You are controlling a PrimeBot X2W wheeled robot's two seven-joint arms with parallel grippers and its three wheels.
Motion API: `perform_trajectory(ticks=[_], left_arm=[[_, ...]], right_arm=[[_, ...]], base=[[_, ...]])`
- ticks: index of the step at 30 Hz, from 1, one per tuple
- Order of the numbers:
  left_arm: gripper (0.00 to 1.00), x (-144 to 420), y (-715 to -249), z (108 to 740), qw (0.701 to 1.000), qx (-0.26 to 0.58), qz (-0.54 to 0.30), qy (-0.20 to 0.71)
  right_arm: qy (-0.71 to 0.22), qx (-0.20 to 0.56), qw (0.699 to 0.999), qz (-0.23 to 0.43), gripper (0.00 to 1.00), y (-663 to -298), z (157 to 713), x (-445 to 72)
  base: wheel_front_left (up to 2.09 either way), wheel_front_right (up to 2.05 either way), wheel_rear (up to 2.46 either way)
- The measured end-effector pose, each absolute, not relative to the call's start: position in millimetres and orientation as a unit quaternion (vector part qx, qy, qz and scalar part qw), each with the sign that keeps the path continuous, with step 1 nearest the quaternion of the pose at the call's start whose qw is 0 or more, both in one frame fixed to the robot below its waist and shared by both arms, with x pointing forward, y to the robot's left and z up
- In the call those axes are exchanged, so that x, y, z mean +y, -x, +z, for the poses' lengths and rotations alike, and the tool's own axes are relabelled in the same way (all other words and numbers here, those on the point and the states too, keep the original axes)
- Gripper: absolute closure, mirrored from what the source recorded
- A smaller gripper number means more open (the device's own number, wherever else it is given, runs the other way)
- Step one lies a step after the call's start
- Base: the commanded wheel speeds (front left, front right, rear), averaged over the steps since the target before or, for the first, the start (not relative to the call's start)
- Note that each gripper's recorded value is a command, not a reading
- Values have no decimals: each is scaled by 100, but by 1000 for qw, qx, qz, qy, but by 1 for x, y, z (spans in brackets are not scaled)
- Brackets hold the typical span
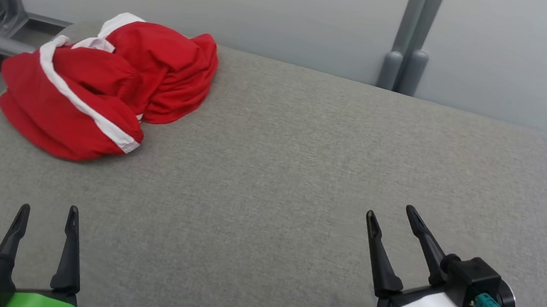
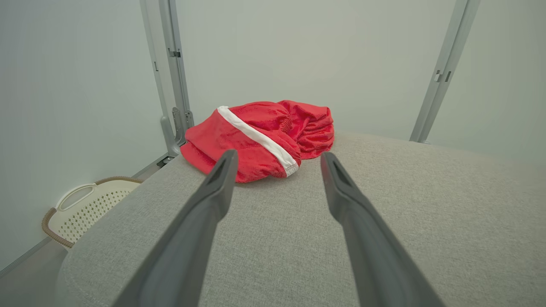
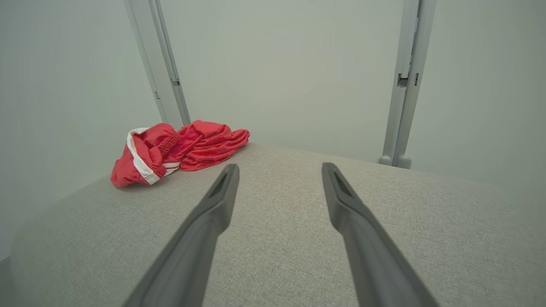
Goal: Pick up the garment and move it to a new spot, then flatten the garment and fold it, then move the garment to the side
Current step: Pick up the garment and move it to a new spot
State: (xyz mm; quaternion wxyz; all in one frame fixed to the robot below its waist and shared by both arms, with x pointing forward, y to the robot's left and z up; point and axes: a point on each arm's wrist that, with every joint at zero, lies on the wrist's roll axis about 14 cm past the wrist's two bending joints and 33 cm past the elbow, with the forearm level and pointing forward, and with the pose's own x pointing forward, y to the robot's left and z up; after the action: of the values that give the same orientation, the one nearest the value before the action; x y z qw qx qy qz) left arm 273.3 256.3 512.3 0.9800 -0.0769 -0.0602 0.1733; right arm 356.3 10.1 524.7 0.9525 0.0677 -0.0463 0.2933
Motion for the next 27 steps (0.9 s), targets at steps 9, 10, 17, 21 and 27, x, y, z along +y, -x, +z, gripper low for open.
perform_trajectory(ticks=[9, 10, 17, 21, 27], left_arm=[[0, 271, -242, 509, 971, -62, 216, 80], [0, 276, -238, 510, 969, -64, 225, 81], [0, 290, -223, 514, 961, -75, 254, 78], [0, 285, -230, 513, 964, -71, 243, 78], [0, 279, -241, 509, 968, -60, 230, 82]], right_arm=[[-68, -48, 938, 335, 0, -358, 529, 42], [-67, -48, 936, 343, 0, -357, 529, 48], [-67, -42, 924, 373, 0, -348, 527, 68], [-67, -40, 928, 364, 0, -350, 525, 62], [-68, -35, 934, 349, 0, -356, 519, 53]], base=[[0, 0, 0], [0, 0, 0], [0, 0, 0], [0, 0, 0], [0, 0, 0]])
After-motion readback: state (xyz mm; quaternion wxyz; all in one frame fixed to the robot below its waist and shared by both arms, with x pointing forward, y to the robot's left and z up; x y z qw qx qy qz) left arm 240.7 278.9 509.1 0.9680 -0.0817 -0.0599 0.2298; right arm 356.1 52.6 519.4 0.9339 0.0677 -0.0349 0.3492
